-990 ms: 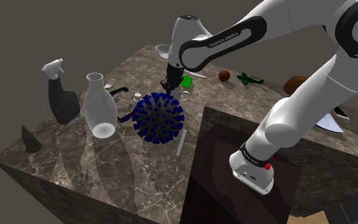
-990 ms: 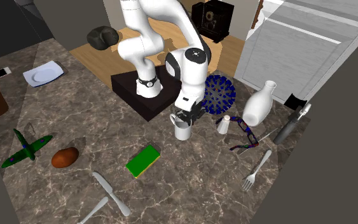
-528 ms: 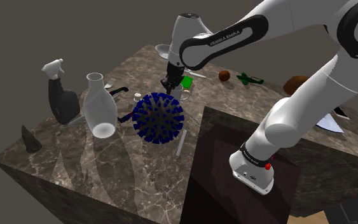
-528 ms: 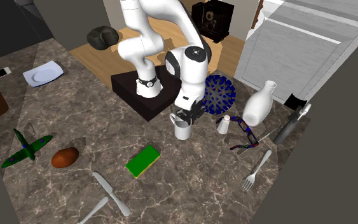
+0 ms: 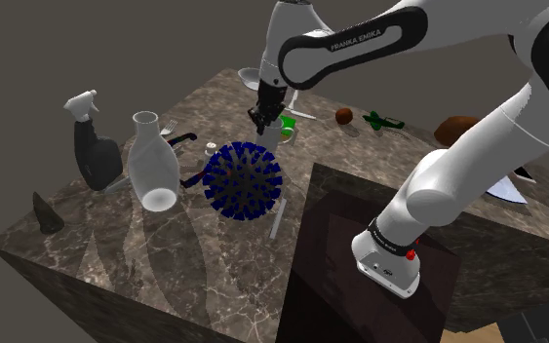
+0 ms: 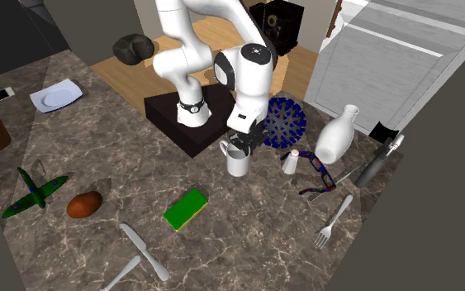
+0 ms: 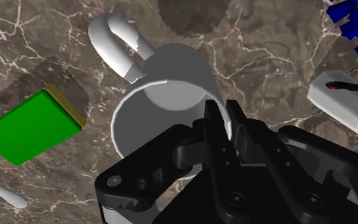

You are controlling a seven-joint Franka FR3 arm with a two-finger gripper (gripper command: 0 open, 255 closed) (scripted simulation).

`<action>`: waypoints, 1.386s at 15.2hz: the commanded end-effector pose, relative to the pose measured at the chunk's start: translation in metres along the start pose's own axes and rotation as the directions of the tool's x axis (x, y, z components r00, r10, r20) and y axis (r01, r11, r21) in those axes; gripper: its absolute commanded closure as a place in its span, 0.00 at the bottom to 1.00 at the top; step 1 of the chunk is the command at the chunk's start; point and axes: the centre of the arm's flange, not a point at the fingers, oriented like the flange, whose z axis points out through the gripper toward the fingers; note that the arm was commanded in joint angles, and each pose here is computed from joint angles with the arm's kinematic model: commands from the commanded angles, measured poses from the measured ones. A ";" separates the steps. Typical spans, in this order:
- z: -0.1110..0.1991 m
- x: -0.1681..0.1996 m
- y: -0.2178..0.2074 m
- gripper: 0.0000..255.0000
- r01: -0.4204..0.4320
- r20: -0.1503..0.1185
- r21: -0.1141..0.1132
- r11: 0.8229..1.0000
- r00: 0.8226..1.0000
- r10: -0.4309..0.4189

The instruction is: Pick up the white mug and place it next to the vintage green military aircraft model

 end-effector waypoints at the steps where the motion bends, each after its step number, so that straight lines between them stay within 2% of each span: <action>1: -0.010 0.000 0.000 1.00 0.000 0.000 0.000 1.000 1.000 0.000; 21: -0.116 0.007 0.002 1.00 0.000 0.000 0.000 1.000 1.000 0.000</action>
